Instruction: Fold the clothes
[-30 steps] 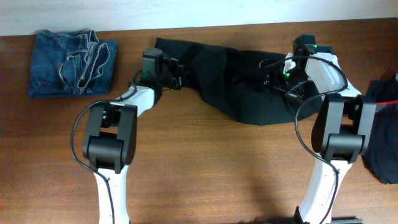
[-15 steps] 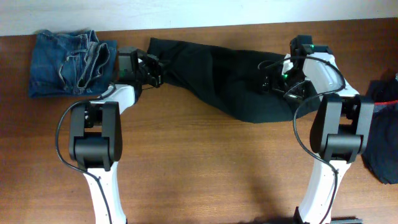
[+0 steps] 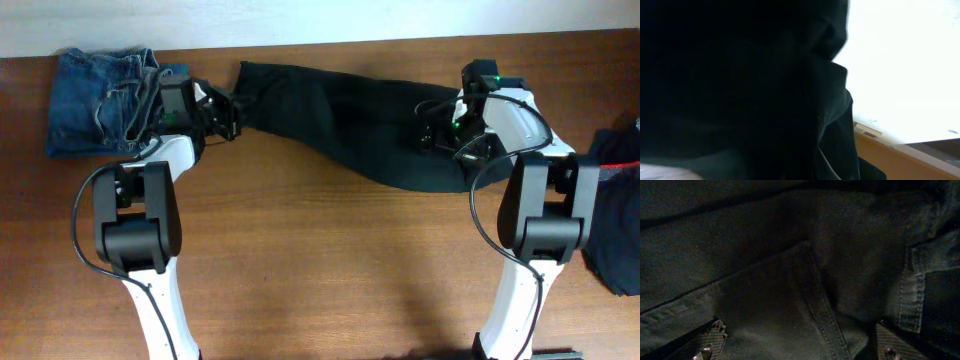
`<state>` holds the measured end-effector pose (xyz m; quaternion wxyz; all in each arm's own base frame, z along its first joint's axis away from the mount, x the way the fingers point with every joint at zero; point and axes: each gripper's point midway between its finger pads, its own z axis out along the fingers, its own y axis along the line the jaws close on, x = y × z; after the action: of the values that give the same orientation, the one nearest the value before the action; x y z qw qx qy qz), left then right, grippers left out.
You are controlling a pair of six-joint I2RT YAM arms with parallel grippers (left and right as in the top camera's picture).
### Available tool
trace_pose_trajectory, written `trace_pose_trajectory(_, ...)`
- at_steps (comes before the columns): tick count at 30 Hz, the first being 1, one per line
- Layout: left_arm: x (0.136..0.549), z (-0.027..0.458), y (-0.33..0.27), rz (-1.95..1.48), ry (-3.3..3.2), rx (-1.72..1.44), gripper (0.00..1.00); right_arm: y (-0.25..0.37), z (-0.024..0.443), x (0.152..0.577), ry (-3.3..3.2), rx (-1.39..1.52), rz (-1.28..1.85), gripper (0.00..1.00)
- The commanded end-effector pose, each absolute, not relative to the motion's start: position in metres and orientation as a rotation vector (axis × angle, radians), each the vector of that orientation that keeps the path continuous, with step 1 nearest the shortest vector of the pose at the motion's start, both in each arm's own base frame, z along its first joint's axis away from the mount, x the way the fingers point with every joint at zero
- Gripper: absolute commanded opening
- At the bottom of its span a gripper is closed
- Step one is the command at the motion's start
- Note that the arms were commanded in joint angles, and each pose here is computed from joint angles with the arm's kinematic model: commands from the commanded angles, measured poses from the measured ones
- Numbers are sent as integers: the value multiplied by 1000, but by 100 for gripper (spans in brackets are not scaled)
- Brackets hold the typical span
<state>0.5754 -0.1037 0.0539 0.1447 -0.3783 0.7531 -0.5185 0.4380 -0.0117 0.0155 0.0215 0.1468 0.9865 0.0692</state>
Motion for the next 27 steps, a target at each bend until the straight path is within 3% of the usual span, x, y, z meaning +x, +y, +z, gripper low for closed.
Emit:
trace_pose_trajectory(1, 588, 43, -44, -1355, 2115, -1132, 2, -33, 2, 422, 3104, 506, 57, 99)
trace_pose_trajectory(5, 580, 32, -25, -1297, 2156, -1141, 3, -33, 2, 422, 3103, 506, 58, 99)
trace_pose_trajectory(13, 565, 19, 11, -1202, 2217, -1100, 22, -33, 2, 422, 3101, 505, 58, 99)
trace_pose_trajectory(16, 561, 21, 13, -1203, 2231, -1080, 24, -33, 2, 423, 3100, 506, 59, 99)
trace_pose_trajectory(27, 563, 87, 5, -1185, 2201, -868, 27, -32, 2, 423, 3095, 527, 65, 99)
